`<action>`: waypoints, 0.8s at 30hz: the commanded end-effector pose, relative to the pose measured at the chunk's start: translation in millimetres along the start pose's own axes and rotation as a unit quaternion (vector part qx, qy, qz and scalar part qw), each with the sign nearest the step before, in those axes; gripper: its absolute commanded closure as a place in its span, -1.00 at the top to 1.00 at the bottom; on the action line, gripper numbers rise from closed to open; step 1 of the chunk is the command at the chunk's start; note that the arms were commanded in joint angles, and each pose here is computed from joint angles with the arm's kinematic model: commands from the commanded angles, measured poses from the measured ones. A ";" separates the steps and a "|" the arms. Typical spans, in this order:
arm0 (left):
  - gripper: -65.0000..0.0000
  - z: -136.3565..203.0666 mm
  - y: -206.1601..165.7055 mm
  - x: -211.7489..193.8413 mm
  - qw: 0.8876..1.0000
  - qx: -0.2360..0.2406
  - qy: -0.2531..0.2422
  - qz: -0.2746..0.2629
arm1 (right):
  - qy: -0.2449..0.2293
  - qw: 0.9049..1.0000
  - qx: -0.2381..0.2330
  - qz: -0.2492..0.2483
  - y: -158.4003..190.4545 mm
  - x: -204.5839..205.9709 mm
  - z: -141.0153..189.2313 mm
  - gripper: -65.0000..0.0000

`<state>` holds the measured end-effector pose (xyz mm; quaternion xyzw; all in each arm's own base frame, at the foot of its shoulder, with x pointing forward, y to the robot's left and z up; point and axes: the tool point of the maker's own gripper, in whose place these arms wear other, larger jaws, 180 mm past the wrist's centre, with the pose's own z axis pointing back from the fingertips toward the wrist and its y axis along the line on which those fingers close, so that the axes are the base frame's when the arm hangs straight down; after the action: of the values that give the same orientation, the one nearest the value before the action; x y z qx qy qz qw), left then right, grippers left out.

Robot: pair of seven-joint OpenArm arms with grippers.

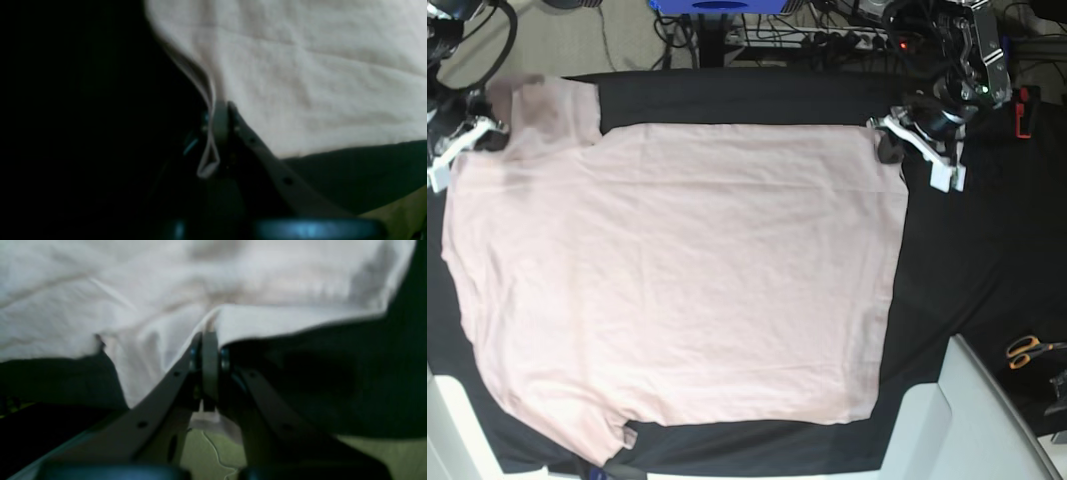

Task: Fold the T-shirt properly
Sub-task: 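Lift the shoulder edge with both grippers and fold it over the shirt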

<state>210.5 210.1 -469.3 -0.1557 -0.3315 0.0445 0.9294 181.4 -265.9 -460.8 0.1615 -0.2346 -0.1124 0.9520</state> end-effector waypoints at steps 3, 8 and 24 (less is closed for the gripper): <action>-1.00 -0.5 5.9 25.2 0.999 0.022 -0.032 0.013 | -0.023 1.000 -0.002 0.021 -2.3 32.0 6.4 -0.99; -1.00 -8.4 2.4 42.0 0.999 0.022 -0.038 0.012 | -0.037 0.999 0.001 0.025 -4.4 58.7 5.0 -0.99; -1.00 -36.1 -10.5 80.2 0.999 0.005 -0.037 0.013 | -0.053 0.998 0.025 0.027 -12.5 128.3 -8.7 -0.99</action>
<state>285.8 202.4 -455.1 -0.1526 -0.3429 0.0658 0.9245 278.1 -302.8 -438.0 0.1790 -0.2565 -0.0933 0.9452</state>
